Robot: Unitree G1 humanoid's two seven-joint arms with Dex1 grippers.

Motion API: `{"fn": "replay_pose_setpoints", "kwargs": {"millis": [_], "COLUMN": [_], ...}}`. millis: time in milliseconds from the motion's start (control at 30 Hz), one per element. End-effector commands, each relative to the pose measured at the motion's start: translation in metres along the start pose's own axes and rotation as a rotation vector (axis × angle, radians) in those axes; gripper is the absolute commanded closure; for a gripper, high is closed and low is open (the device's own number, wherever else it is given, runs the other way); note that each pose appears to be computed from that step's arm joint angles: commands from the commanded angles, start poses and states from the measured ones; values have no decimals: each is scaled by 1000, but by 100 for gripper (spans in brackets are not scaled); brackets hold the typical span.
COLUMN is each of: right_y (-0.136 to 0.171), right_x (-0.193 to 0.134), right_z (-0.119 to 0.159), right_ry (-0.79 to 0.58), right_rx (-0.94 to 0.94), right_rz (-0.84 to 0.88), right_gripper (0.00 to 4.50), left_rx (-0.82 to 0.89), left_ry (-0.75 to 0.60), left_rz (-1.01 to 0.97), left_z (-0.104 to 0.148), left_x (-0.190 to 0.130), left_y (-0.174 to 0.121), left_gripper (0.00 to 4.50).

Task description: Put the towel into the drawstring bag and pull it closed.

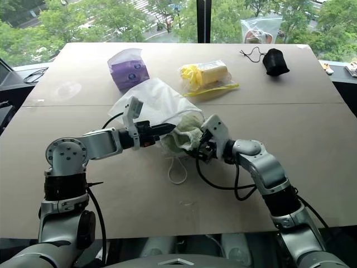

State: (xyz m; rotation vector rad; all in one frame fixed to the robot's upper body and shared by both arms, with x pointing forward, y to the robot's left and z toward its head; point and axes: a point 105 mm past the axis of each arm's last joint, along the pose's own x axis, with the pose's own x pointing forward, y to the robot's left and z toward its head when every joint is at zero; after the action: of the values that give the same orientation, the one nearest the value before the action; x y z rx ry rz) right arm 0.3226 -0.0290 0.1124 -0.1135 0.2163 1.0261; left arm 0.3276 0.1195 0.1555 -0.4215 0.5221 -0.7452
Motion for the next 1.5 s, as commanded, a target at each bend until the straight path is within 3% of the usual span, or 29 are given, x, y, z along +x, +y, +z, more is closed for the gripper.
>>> {"fn": "replay_pose_setpoints", "kwargs": {"millis": [33,167,200,333,533,800,867,1133,1200,1300,1400,1500], "right_y": [1,6,9,13,12,34,42,71,73,67,53,16], "right_x": [4,19,23,37,52,69,80,119,118,107,101,95], "right_z": [28,25,26,29,52,66,64,41,44,64,73,86], "right_ry": [-112,-124,-135,-189,-404,-476,-452,-295,-328,-431,-478,-554], "right_rx": [-34,-16,-4,62,389,631,632,312,367,591,643,701], "right_rz": [18,60,77,109,156,361,380,301,335,427,401,228], "right_gripper": [261,432,446,446,446,446,446,446,446,446,446,446], "left_rx": [44,32,29,24,-13,-66,-75,-92,-95,-97,-49,243], "left_ry": [-8,9,13,28,71,112,121,132,131,125,103,97], "left_rz": [-58,-110,-121,-140,-216,-317,-334,-345,-338,-310,-263,-118], "left_z": [2,-4,-5,-9,-21,-35,-38,-45,-45,-45,-41,-29], "left_x": [-3,-2,-2,-1,-8,-13,-13,-12,-12,-12,-12,-7], "left_y": [-14,-22,-24,-27,-36,-53,-56,-62,-62,-57,-52,-38], "left_gripper": [450,450,450,450,450,450,450,450,450,450,450,450]}}
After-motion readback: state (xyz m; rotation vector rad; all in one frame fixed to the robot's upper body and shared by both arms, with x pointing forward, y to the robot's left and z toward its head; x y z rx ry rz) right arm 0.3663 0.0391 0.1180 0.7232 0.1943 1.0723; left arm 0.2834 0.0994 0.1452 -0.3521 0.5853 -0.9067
